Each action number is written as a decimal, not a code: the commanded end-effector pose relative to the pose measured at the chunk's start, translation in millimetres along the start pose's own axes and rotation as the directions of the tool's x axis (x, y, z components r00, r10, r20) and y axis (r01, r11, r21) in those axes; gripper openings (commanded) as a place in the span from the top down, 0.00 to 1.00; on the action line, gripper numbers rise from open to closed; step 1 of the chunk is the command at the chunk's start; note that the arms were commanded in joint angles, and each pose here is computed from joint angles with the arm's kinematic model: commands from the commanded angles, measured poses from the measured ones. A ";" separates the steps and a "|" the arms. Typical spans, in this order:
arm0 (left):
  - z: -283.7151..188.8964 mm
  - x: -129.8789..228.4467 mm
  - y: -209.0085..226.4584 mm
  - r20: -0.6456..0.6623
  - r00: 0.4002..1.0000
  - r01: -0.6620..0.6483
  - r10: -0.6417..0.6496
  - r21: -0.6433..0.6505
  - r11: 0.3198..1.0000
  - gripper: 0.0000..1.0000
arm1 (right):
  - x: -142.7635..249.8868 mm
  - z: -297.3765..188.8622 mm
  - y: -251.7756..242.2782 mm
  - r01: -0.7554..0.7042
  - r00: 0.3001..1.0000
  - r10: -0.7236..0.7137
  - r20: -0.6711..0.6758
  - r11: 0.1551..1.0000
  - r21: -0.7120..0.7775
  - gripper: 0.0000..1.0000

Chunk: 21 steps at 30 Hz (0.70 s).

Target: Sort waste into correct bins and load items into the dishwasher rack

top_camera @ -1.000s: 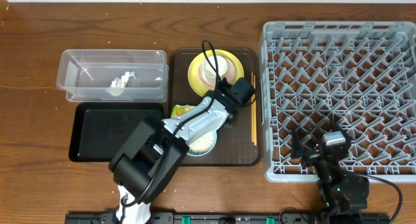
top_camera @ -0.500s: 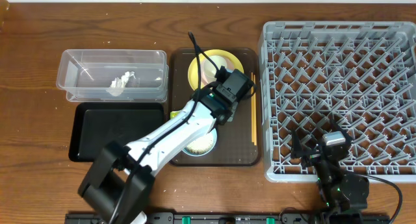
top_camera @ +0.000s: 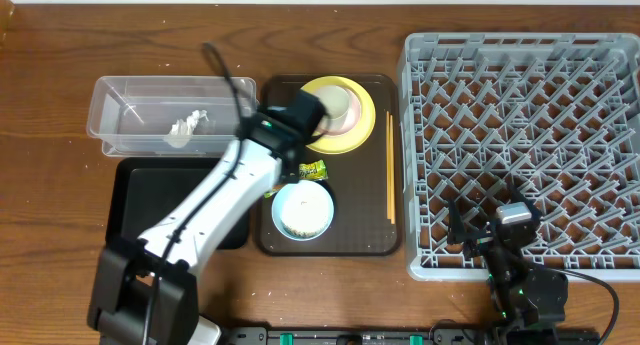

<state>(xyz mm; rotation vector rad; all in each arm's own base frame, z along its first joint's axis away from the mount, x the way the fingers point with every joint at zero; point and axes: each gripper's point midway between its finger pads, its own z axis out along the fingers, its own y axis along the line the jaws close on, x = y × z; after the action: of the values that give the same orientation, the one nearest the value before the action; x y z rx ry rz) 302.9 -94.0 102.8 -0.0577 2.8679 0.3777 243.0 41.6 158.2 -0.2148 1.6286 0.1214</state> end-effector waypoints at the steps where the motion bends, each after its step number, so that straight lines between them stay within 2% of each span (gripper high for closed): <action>1: 2.9 18.9 5.0 -0.134 0.986 0.108 -0.098 0.066 0.992 0.91 | 2.1 0.1 -2.0 -0.005 1.000 0.005 -0.007 1.000 0.010 0.01; 4: 5.3 31.5 9.6 -0.203 0.973 0.126 -0.109 0.074 0.989 0.91 | 2.1 0.1 -2.0 -0.005 1.000 0.005 -0.007 1.000 0.010 0.01; 10: 25.8 46.9 6.9 -0.221 0.970 0.118 -0.100 0.067 0.991 0.91 | 2.1 0.1 -2.0 -0.005 1.000 0.005 -0.007 1.000 0.010 0.01; 21: 45.9 72.9 -34.3 -0.303 0.951 0.153 -0.067 0.272 0.950 0.91 | 2.2 0.1 -2.0 -0.005 1.000 0.006 -0.008 1.000 0.010 0.01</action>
<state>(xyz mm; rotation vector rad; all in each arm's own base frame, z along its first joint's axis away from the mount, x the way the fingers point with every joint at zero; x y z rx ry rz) 256.3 -101.3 36.1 -0.2542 3.1066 0.0498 243.0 41.6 158.1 -0.2148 1.6290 0.1214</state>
